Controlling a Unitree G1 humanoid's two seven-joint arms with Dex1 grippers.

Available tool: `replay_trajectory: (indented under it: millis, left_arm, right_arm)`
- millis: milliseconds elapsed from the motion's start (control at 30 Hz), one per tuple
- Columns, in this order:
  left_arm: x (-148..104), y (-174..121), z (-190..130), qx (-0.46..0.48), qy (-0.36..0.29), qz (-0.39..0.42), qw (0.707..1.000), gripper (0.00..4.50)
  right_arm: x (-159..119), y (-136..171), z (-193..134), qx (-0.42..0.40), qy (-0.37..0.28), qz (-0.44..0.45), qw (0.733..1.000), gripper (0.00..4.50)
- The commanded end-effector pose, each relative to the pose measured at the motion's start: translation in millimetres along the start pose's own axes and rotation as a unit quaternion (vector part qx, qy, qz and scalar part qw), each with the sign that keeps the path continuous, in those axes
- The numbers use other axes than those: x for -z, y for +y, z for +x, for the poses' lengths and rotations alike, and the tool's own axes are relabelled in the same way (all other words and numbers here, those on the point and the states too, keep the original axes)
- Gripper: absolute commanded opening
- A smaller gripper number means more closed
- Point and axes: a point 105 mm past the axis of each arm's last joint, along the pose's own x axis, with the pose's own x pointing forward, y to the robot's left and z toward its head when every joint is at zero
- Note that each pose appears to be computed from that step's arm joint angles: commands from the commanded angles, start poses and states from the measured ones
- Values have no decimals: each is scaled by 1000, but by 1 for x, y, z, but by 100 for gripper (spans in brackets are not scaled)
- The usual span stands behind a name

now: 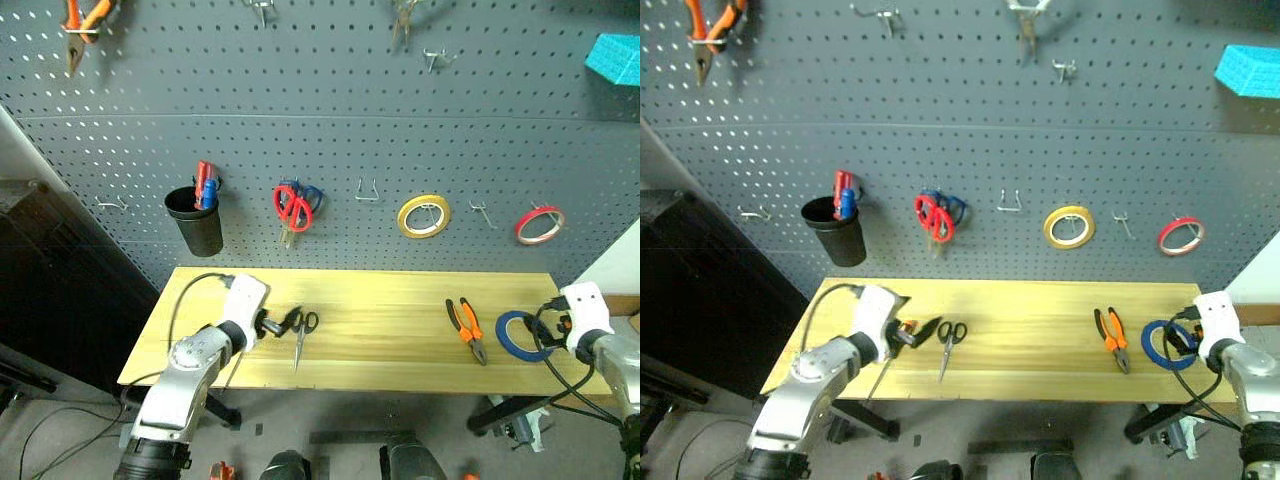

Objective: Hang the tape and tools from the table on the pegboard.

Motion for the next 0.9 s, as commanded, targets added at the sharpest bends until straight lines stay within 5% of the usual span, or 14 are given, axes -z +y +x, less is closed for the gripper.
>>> replay_trajectory:
  millis: [33, 333, 900]
  left_arm:
    - [-31, -26, 5, 94, -29, 28, 995, 446]
    - [-53, -71, 15, 274, -14, 117, 955, 446]
    - [-65, -75, 30, 286, -27, 172, 942, 446]
  right_arm:
    - [-8, 9, 6, -35, 22, -10, 999, 450]
    - [1, 27, 41, -62, 82, 13, 995, 450]
    - [18, 11, 52, 15, 122, 118, 985, 450]
